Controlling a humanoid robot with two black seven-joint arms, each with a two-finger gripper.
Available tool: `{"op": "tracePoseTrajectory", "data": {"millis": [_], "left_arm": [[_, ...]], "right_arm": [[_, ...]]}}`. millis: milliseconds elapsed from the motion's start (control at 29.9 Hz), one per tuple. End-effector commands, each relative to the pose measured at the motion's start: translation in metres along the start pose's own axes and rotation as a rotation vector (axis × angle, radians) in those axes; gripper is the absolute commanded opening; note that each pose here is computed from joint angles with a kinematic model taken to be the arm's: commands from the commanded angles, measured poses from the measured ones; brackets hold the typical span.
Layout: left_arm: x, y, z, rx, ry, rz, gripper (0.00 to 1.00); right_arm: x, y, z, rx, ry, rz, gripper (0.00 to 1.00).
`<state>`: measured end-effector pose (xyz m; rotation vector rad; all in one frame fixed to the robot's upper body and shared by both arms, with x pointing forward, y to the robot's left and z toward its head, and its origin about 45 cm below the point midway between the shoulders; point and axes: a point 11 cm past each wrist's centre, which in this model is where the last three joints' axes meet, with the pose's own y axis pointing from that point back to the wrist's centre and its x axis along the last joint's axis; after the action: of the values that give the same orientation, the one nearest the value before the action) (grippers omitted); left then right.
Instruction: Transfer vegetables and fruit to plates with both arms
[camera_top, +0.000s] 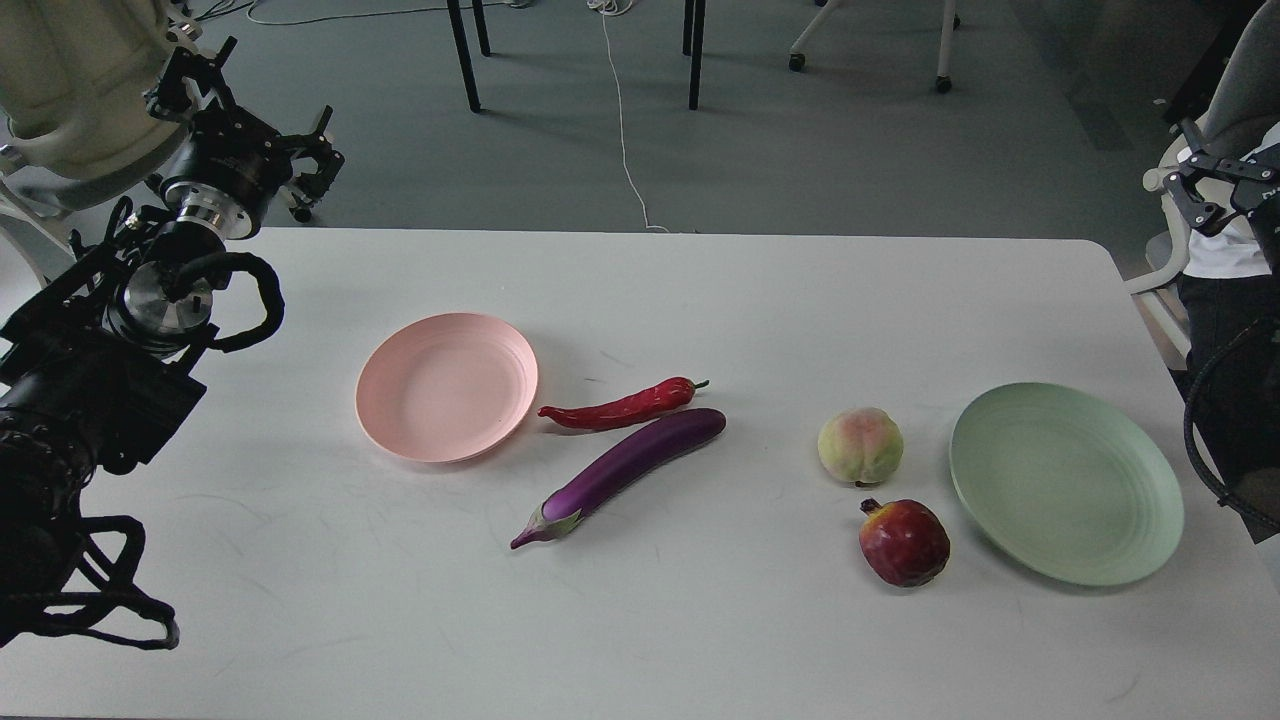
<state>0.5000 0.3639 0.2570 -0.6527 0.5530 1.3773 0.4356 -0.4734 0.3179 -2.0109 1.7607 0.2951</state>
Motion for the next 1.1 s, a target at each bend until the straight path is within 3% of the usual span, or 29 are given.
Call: {"op": "tracePoseTrajectory", "data": {"millis": [0,134,301,534,601,835,1069], "left_arm": [[0.002,0.001,0.004,-0.001,-0.007,0.003,0.99],[0.002,0.001,0.006,-0.003,-0.011,0.003,0.98],[0.003,0.001,0.014,-0.018,-0.017,0.003,0.98],[0.007,0.002,0.028,-0.035,-0.039,0.008,0.99],[0.007,0.002,0.027,-0.033,-0.04,0.008,0.98],[0.008,0.003,0.03,-0.036,-0.046,0.009,0.99],[0.009,0.003,0.032,-0.043,-0.05,0.011,0.98]], "right_arm": [[-0.045,-0.032,-0.027,-0.066,0.179,-0.142,0.99],[-0.091,-0.056,-0.038,-0.144,0.369,-0.274,0.99],[-0.151,-0.069,-0.012,-0.307,0.663,-0.492,0.99],[-0.199,-0.06,0.015,-0.474,1.011,-0.736,0.99],[-0.219,-0.054,0.041,-0.551,1.141,-0.859,0.99],[-0.229,-0.009,0.114,-0.806,1.458,-1.193,0.99],[-0.202,0.028,0.154,-0.987,1.686,-1.468,0.99]]}}
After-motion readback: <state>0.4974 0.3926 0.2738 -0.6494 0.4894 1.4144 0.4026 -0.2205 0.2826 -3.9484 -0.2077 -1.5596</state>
